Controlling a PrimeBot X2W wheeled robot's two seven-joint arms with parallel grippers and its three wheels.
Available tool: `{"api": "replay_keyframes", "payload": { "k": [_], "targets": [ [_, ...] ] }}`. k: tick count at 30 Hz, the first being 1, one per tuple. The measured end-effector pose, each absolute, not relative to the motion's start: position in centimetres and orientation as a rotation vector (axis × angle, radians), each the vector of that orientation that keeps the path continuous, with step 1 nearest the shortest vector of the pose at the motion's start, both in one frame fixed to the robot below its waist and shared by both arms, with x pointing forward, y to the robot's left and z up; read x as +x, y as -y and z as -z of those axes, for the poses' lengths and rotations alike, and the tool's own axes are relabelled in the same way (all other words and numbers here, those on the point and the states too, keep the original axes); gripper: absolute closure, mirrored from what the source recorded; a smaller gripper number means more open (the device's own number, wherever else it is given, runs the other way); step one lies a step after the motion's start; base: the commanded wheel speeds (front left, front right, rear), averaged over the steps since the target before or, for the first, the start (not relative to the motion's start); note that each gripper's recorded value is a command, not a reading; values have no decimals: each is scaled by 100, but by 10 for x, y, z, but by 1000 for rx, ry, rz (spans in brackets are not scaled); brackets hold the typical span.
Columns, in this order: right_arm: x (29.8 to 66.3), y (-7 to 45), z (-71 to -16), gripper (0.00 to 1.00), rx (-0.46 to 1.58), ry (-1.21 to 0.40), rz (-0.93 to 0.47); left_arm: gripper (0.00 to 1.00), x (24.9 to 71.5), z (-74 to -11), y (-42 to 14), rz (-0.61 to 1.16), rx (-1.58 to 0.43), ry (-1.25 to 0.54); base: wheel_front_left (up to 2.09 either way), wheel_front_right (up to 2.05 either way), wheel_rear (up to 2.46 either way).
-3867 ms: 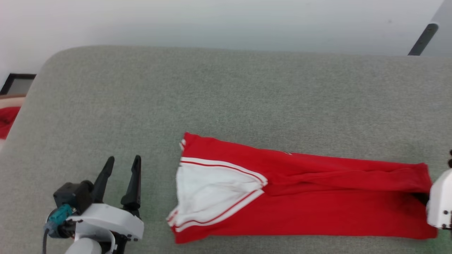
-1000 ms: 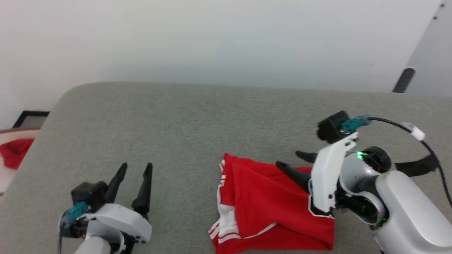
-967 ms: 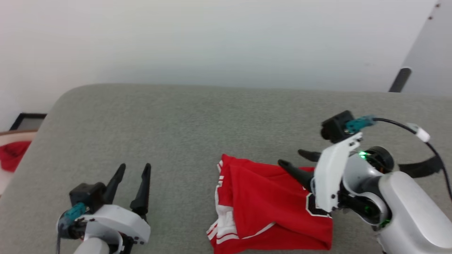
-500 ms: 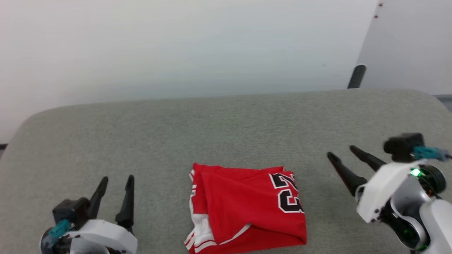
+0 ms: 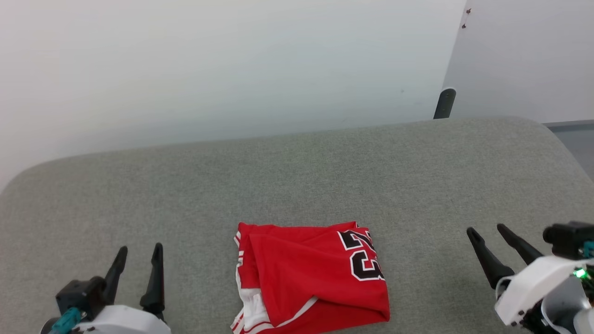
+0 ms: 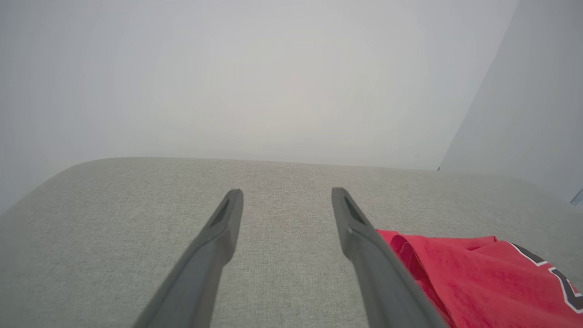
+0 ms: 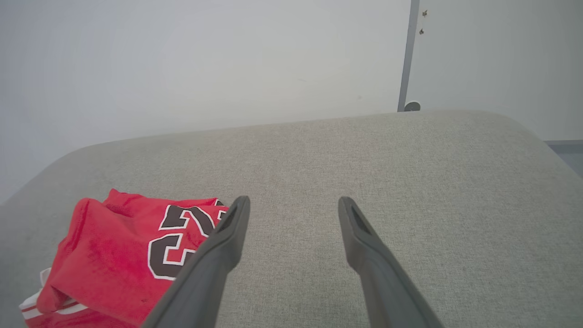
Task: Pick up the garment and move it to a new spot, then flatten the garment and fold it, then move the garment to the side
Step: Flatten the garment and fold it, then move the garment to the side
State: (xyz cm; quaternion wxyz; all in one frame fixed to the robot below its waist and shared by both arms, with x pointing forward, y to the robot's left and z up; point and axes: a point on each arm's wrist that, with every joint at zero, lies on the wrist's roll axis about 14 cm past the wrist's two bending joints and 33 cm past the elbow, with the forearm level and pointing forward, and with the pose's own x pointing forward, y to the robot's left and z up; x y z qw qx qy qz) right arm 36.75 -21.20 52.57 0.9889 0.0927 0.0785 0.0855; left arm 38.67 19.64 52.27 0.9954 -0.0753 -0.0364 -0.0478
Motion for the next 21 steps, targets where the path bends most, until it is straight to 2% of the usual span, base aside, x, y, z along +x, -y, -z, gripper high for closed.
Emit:
{"api": "replay_keyframes", "payload": {
  "k": [11,21],
  "targets": [
    [351,219,-511,0,223,-164,-126,0,375,-529,-217,34,-133,103,0,0,0],
    [349,216,-511,0,234,-160,-124,0,369,-527,-225,2,-131,105,0,0,0]
  ]
}}
